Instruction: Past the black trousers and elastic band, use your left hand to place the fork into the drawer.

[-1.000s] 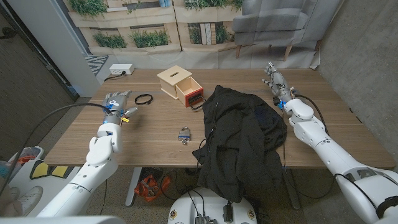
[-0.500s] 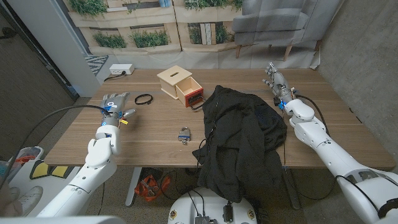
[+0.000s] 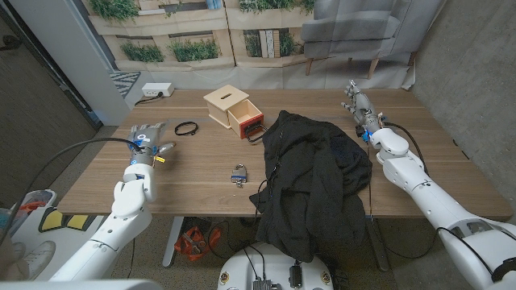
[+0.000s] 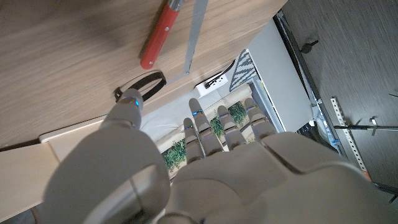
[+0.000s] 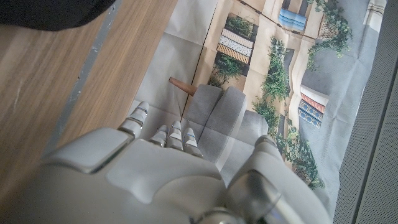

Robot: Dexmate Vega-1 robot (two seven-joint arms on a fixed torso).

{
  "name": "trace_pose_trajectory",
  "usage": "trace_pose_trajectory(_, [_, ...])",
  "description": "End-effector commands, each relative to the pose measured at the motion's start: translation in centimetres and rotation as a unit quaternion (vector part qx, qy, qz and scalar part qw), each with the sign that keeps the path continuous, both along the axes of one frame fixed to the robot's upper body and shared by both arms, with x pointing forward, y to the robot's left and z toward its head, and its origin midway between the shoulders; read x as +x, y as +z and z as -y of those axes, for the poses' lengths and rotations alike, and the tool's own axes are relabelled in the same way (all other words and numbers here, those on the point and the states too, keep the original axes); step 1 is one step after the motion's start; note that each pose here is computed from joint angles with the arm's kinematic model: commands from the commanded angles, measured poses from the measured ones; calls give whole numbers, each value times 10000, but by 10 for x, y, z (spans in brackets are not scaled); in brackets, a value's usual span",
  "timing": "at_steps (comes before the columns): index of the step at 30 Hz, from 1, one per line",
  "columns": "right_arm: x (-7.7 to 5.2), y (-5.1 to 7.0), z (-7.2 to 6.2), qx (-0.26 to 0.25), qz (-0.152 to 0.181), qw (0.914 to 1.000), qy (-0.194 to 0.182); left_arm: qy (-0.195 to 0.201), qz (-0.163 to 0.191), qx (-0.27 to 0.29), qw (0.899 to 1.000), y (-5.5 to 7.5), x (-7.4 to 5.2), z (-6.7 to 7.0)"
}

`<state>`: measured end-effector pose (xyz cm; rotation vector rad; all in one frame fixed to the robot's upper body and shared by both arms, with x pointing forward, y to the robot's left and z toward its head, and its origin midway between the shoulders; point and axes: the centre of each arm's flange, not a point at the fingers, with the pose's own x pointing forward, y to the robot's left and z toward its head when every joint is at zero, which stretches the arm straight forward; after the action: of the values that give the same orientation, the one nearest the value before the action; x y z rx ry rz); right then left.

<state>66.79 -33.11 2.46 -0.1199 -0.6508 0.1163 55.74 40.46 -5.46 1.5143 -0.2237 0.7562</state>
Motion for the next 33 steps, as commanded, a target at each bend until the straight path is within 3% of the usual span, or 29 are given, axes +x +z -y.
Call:
trace_pose_trajectory(1, [-2,3,2,0,8,10000,-50,51,-42,-125,9999,-2,6,-6])
trace_pose_trajectory(17, [-3,5,-8,-61,45,10000,-36,63,-232,-217,9995,-6,11,-20])
trace_pose_trajectory(33, [-1,6,-12,-97,29,9999,12,143,-378,-320,9987,-11,12,-22])
